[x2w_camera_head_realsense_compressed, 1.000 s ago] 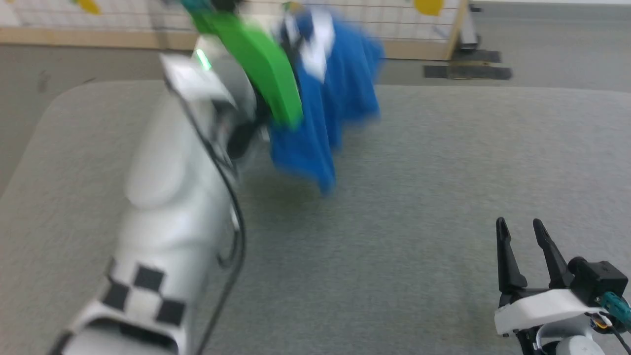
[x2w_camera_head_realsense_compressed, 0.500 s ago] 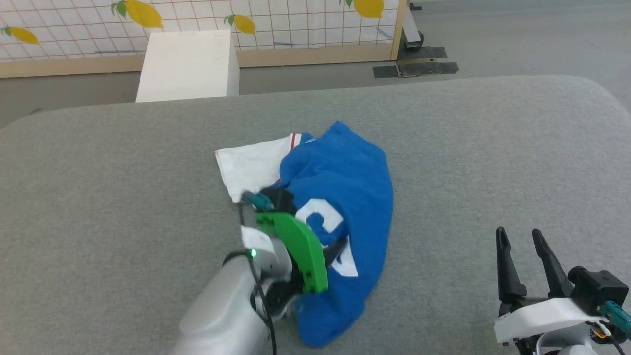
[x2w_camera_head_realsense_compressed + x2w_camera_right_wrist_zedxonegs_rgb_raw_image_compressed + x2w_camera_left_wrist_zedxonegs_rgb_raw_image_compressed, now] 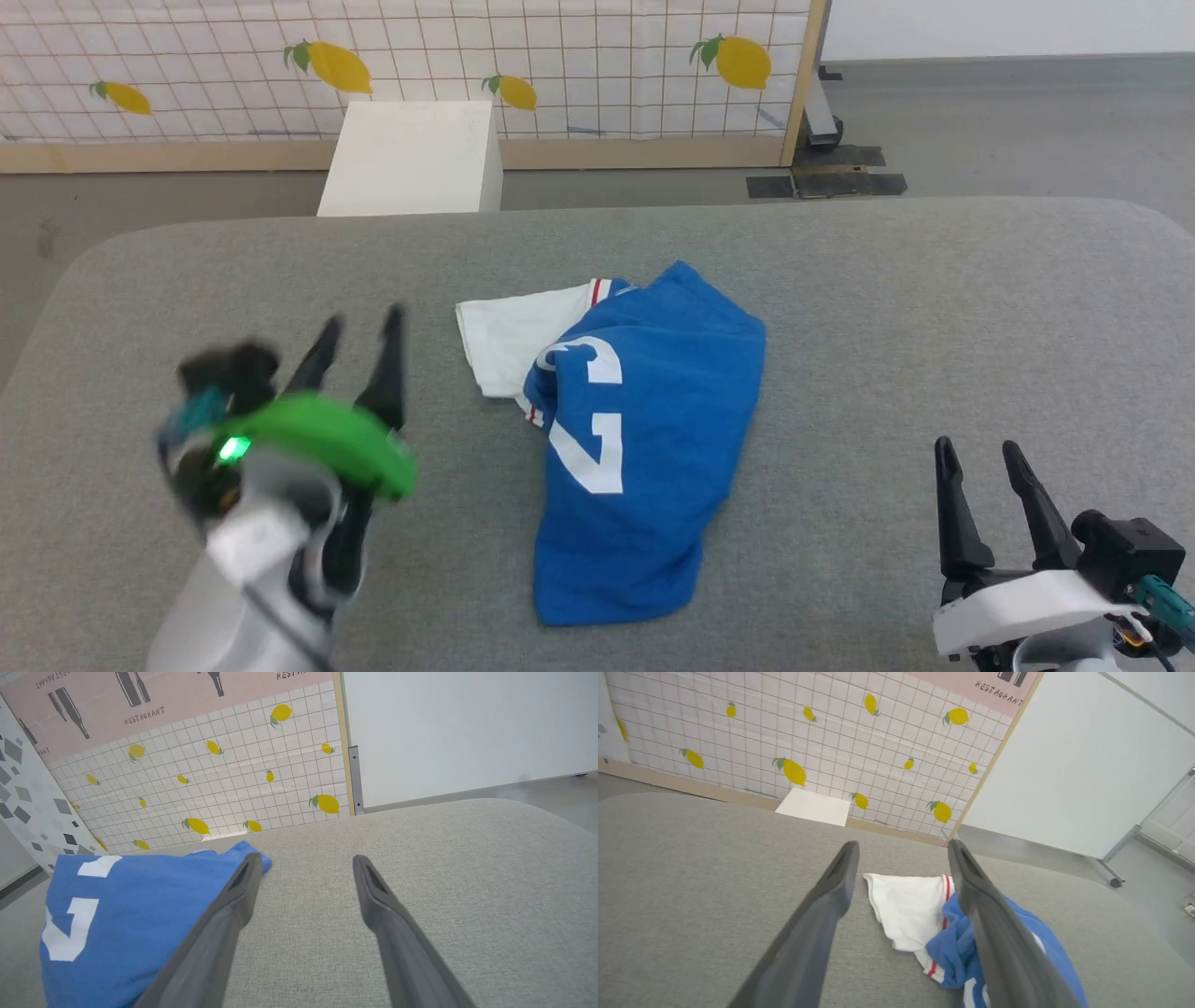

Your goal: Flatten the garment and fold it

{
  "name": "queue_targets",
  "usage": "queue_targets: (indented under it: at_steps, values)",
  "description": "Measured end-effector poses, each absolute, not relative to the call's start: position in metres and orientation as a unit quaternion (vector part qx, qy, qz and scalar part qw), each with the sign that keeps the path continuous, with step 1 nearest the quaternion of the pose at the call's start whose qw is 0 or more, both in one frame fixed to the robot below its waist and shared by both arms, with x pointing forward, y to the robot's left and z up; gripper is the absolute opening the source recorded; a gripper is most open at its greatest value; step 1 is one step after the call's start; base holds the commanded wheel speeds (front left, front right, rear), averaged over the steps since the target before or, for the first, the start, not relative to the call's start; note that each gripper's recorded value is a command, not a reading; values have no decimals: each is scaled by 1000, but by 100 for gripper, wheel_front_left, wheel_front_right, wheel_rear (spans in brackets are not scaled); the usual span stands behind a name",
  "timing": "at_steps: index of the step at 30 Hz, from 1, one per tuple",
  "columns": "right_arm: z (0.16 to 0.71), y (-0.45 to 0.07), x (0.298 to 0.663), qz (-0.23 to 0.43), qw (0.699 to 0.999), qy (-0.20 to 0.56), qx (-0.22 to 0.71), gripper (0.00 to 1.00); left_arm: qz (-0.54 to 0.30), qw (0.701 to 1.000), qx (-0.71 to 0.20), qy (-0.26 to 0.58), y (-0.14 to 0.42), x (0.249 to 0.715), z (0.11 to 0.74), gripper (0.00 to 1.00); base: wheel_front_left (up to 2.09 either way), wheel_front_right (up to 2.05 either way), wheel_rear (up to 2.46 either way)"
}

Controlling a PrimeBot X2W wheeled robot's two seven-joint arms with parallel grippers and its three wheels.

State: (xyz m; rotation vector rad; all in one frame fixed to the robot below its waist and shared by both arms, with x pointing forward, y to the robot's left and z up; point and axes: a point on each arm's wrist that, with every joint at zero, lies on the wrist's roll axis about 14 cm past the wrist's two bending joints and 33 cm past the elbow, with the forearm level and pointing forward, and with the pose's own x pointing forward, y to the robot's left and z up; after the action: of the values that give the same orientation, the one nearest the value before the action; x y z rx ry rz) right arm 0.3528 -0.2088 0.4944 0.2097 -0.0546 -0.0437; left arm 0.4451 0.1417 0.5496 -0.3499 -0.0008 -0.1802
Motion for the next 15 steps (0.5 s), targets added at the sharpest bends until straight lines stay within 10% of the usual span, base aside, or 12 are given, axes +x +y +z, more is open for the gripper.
queue_targets:
  at_steps: [15]
  values:
    - [475, -188, 418, 17, 987, 107, 121, 100, 6, 990, -141, -29, 183, 409, 513, 100, 0, 0, 0]
